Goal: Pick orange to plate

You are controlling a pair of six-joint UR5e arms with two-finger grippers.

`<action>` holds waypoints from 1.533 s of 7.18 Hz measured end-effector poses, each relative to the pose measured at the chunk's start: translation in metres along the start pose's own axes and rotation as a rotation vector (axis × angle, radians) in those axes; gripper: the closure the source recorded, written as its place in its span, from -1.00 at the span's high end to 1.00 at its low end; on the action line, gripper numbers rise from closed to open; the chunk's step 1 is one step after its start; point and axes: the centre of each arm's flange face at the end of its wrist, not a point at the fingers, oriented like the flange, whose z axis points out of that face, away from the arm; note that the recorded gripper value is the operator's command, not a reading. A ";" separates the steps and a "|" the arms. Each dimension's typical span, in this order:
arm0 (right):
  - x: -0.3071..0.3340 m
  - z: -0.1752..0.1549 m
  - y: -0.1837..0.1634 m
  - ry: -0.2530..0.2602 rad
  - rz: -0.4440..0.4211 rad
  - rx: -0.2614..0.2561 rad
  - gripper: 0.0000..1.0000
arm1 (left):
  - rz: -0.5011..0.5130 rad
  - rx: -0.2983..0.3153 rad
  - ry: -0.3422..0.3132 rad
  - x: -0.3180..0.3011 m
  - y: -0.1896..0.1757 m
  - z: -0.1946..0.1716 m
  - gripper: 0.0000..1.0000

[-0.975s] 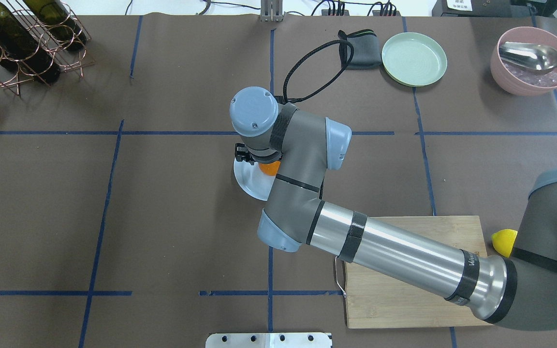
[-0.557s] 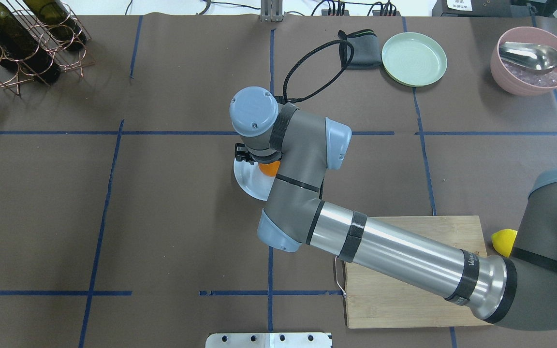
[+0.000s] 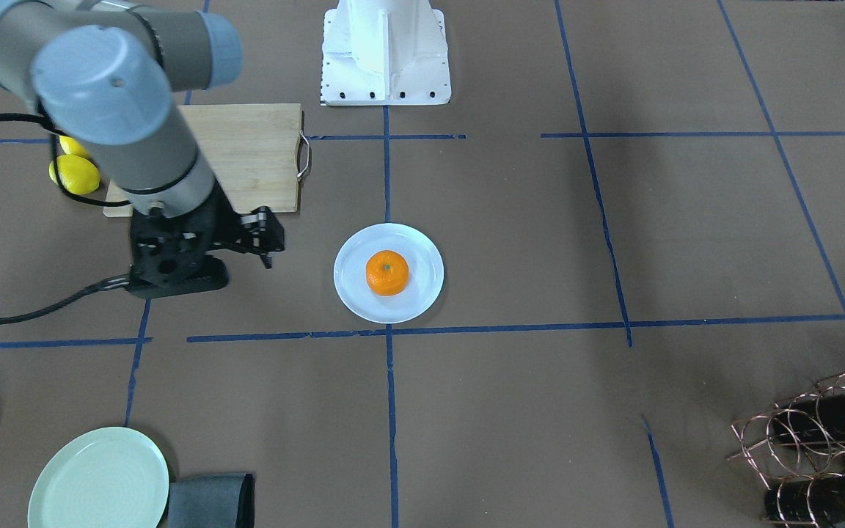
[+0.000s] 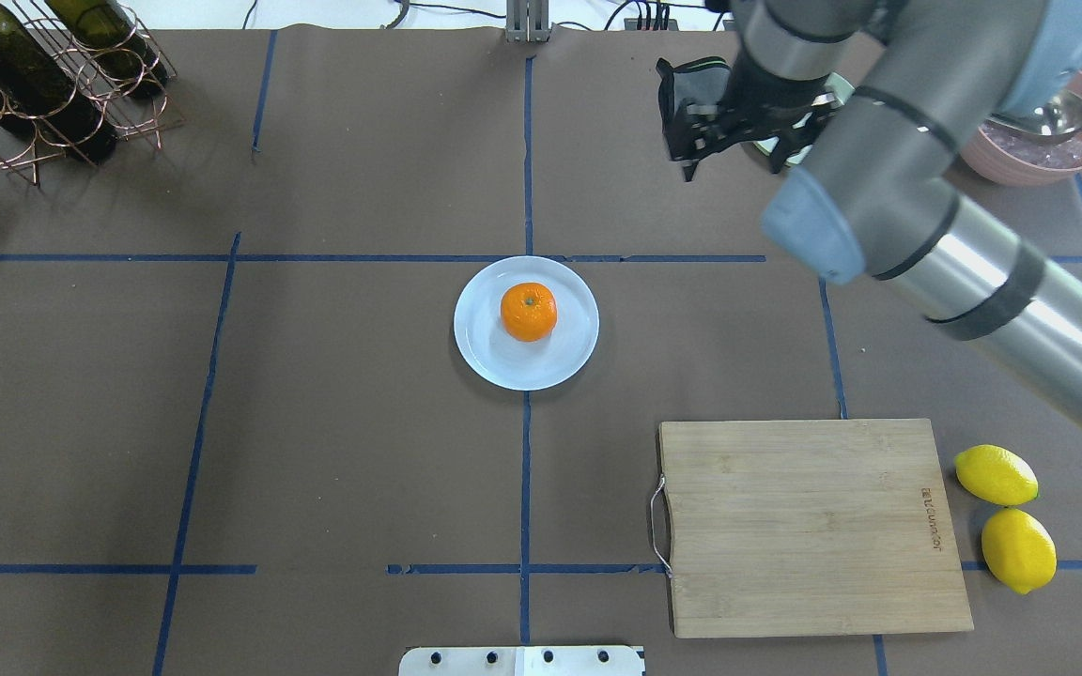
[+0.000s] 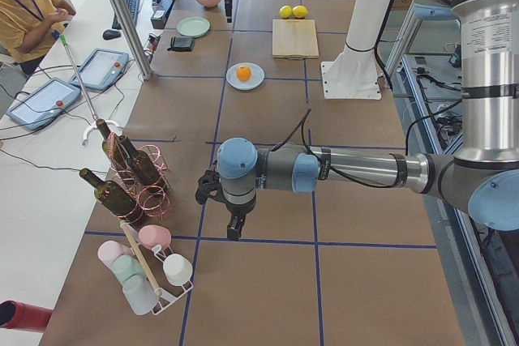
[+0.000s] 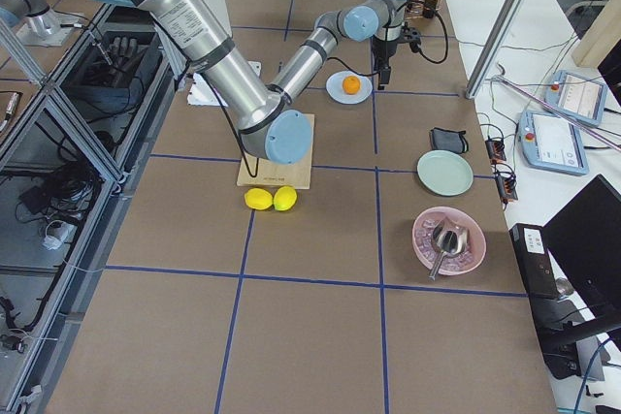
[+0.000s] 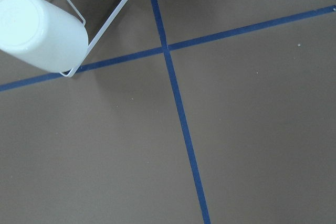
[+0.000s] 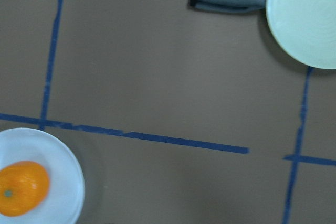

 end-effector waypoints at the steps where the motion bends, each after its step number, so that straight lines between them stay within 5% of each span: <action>1: 0.071 -0.015 0.005 0.004 -0.065 -0.007 1.00 | -0.014 -0.015 0.004 0.002 0.000 -0.002 1.00; 5: 0.354 -0.024 0.083 0.000 -0.252 -0.062 1.00 | -0.012 -0.016 0.010 0.003 -0.002 -0.004 1.00; 9: 0.519 0.013 0.237 0.011 -0.085 -0.091 1.00 | -0.009 -0.012 0.008 0.005 -0.005 -0.006 1.00; 11: 0.529 0.020 0.265 0.001 -0.044 -0.075 1.00 | -0.007 -0.011 0.001 0.006 -0.005 -0.008 1.00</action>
